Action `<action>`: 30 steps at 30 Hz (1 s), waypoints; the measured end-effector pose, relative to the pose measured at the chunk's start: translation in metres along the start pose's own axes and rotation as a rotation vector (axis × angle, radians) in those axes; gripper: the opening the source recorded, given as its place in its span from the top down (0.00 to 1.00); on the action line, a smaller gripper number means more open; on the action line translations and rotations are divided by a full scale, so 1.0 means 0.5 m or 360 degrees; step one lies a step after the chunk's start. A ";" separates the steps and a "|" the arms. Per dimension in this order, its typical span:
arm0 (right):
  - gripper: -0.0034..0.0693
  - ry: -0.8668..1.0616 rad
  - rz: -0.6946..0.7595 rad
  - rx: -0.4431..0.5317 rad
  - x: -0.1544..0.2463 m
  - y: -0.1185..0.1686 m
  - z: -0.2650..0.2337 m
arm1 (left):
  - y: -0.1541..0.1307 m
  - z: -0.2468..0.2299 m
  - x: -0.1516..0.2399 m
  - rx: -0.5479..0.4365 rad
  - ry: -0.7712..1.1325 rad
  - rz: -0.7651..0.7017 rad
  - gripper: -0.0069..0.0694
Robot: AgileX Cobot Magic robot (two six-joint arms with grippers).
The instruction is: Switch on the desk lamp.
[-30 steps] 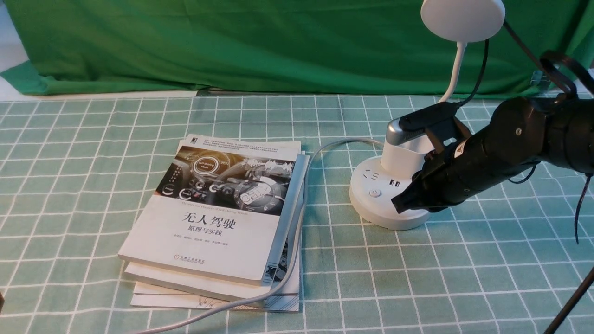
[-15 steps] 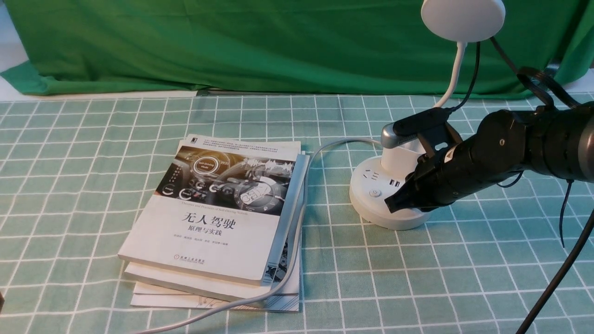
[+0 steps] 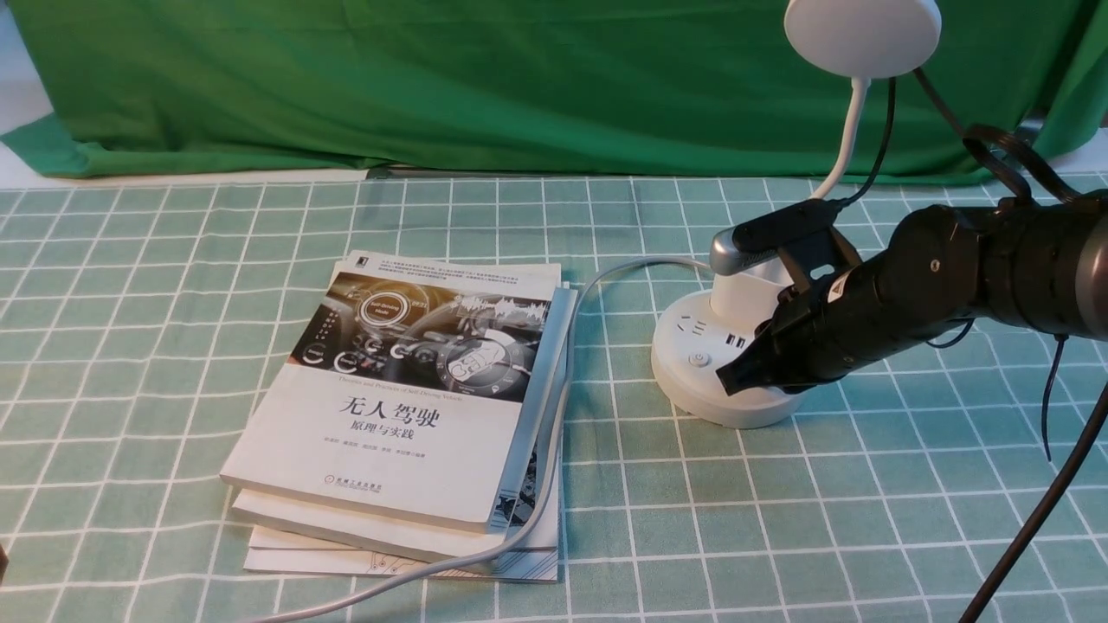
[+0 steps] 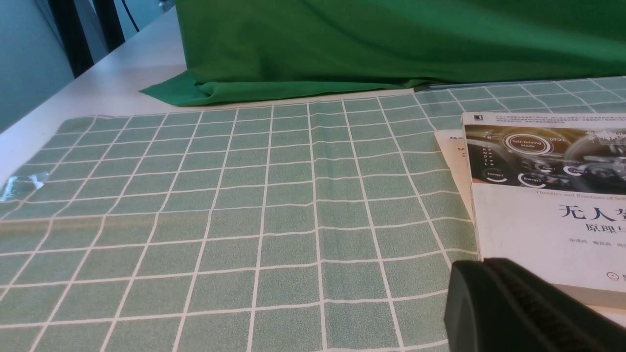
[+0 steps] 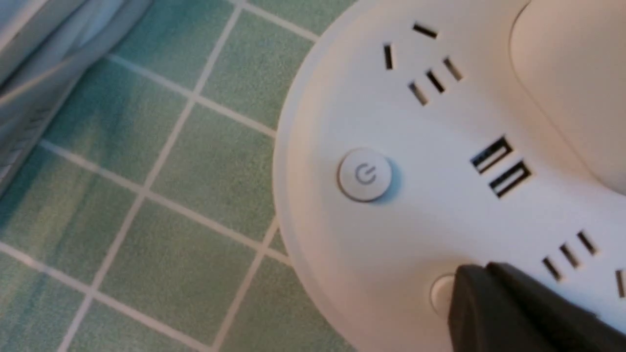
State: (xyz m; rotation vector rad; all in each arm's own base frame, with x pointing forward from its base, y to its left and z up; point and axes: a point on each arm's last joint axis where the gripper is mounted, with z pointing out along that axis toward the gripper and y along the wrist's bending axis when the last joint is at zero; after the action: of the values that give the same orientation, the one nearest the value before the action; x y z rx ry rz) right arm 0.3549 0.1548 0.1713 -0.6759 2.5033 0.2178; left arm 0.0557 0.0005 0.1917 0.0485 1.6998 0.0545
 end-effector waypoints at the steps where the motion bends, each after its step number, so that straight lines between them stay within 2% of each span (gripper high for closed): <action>1: 0.90 0.0006 0.0000 -0.0001 0.000 0.000 0.002 | 0.000 0.000 0.000 0.0000 0.0000 0.0000 0.88; 11: 0.90 0.0040 -0.0020 -0.0013 -0.001 0.005 0.015 | 0.000 0.000 0.000 0.0000 0.0000 0.0000 0.88; 18: 0.90 0.0024 -0.0032 -0.0023 -0.003 0.012 -0.016 | 0.000 0.000 0.000 0.0000 0.0000 0.0000 0.88; 25: 0.90 -0.0117 -0.0014 -0.0016 -0.028 0.013 -0.134 | 0.000 0.000 0.000 0.0000 0.0000 0.0000 0.88; 30: 0.89 -0.0171 0.0039 -0.0009 0.017 0.021 -0.221 | 0.000 0.000 0.000 0.0000 0.0000 0.0000 0.88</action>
State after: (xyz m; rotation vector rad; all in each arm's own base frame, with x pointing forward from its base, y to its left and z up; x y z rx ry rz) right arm 0.2933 0.1288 0.2606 -0.6200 2.4100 0.2635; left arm 0.0557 0.0005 0.1917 0.0485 1.6998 0.0545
